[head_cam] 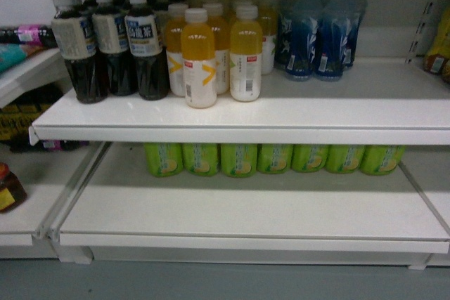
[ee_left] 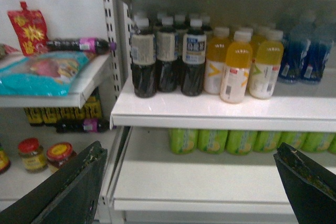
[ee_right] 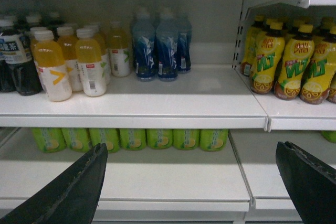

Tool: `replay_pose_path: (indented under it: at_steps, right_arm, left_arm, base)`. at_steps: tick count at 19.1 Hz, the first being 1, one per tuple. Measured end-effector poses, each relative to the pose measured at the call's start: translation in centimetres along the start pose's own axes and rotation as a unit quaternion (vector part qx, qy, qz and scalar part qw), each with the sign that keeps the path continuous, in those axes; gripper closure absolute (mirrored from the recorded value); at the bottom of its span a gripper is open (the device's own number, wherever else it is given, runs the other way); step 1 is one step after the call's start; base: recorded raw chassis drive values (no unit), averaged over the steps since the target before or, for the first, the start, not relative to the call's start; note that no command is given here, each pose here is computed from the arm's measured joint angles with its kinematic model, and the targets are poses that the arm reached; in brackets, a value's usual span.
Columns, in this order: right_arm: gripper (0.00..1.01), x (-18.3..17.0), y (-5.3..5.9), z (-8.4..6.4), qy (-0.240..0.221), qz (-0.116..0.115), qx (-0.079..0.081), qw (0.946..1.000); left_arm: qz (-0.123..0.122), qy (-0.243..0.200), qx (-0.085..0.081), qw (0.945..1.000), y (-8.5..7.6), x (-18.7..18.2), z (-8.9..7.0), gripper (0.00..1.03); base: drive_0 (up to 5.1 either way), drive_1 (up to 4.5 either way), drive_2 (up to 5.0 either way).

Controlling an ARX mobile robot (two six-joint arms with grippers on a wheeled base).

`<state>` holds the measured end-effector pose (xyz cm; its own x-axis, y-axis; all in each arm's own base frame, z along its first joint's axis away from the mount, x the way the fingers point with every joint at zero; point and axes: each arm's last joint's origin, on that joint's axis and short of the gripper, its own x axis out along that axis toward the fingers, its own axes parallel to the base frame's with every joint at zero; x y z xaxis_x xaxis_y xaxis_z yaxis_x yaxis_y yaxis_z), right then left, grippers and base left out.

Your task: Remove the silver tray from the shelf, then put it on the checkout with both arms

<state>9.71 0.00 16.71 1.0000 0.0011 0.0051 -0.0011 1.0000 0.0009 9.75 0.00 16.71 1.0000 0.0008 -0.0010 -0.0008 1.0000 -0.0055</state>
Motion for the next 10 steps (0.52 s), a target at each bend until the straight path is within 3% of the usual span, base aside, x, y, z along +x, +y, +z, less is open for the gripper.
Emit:
replay_pose_path:
  at_steps: [10]
  right_arm:
    - [0.03,0.0,0.0,0.0,0.0,0.0,0.001,1.0]
  left_arm:
    - [0.0,0.0,0.003,1.0,0.0,0.0,0.0,0.05]
  base:
    - [0.0,0.0,0.0]
